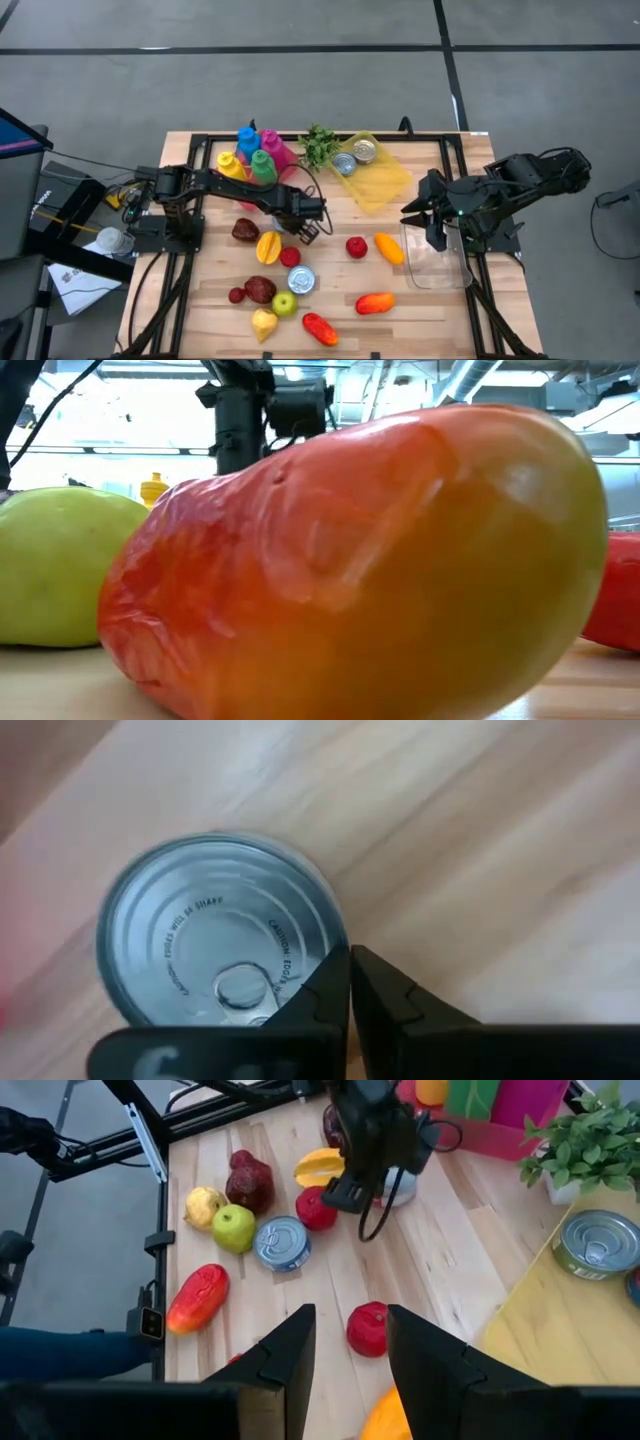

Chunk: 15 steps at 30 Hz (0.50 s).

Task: Pick & Place Food Item
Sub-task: Put the red tuna can into the yellow bin

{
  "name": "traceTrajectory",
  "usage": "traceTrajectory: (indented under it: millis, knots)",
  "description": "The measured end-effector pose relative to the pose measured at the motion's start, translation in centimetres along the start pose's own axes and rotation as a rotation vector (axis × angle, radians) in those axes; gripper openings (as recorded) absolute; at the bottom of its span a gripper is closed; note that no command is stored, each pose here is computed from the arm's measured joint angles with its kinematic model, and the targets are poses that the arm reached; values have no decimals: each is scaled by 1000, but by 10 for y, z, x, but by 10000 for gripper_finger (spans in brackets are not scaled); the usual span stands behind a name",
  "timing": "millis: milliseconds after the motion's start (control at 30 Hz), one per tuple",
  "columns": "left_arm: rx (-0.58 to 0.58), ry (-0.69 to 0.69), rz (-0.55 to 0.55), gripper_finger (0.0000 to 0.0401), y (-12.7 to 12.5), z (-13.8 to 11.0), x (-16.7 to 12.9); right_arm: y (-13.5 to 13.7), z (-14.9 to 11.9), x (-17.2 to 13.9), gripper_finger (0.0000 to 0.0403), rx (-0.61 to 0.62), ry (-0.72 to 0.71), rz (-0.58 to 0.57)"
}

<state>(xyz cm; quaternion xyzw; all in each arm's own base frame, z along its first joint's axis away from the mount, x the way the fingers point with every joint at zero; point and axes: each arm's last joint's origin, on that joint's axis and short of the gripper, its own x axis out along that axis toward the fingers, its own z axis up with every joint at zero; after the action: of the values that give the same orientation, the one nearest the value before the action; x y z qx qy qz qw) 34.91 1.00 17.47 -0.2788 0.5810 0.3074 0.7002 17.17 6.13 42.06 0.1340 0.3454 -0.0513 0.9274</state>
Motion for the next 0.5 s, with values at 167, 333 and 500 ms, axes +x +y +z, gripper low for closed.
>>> traceTrajectory:
  millis: [167,333,500]
  knots:
    - [55,-88,-127,1,-10,15,-20,-1,-1,-2,120,7,-5,4]
    - [136,-151,-206,1,-20,26,-38,-3,-3,-4,120,39,11,-8]
    - [160,-198,-236,1,-21,35,-49,-3,-4,-4,120,44,17,-12]
